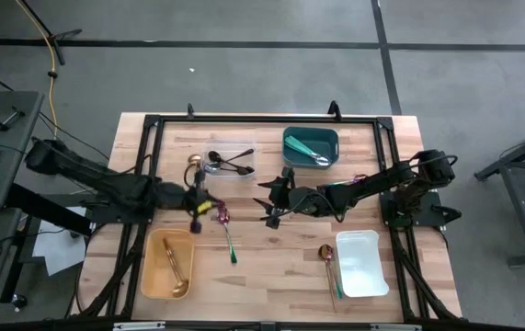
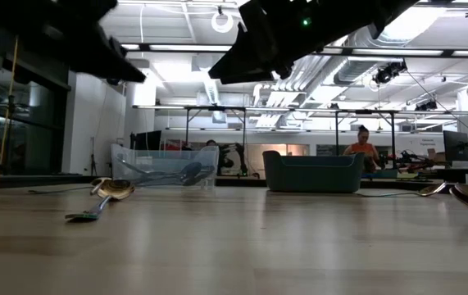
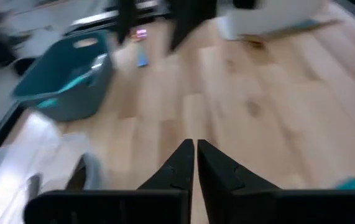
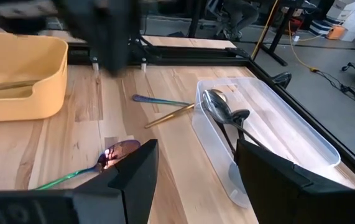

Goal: Sort silverware by color (type)
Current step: Put the purple spoon into the white bin

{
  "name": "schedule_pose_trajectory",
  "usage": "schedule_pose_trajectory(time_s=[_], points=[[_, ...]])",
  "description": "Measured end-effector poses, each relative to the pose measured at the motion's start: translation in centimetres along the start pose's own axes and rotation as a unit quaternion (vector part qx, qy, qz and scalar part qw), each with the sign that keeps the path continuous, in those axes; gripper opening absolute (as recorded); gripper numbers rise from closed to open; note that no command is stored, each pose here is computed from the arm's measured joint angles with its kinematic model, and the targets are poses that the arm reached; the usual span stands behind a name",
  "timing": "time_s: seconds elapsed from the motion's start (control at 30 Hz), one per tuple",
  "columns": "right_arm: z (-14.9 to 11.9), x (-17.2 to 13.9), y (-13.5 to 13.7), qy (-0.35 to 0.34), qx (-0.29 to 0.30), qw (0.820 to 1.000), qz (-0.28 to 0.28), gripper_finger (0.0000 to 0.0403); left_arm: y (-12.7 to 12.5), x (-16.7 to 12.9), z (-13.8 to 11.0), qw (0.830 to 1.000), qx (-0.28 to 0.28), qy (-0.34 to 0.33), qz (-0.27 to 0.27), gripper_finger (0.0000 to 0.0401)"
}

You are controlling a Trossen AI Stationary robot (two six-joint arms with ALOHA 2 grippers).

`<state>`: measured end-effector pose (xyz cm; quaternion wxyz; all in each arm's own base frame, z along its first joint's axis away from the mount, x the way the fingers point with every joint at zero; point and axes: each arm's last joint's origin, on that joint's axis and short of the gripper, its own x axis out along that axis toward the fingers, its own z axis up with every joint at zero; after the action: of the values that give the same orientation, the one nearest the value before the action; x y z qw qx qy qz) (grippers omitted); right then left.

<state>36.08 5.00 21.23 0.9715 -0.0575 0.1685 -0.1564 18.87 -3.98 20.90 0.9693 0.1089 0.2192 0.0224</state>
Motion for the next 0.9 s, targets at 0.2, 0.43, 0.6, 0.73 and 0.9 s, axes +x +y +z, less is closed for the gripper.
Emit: schedule_pose_trajectory(time_s=[0.2,0.43,0.6,0.73,0.9], points=[[-0.2,0.0,-0.1,0.011,-0.006,1.000,-0.002,0.0213,1.8,0.7,-1.0,0.991,-0.106,-0.060,0.053,0.0054],[-0.5,0.0,0.0,0.022,0.007,1.000,-0.001,0.0213,2.2,0.3,0.8,0.974,-0.160,-0.155,0.028,0.0097],[-0.8,-0.7,0.4,0.051,0.003,0.999,-0.013,0.0213,2.0,0.0,1.7,0.972,-0.116,-0.202,-0.009,0.0110],[0.9,-3.3,0.8,0.083,0.001,0.994,-0.067,0.0213,2.0,-0.1,1.7,0.975,-0.089,-0.203,-0.014,0.0111],[3.8,-7.4,0.7,0.144,0.009,0.986,-0.078,0.0213,2.0,0.0,1.6,0.977,-0.074,-0.199,-0.011,0.0111]])
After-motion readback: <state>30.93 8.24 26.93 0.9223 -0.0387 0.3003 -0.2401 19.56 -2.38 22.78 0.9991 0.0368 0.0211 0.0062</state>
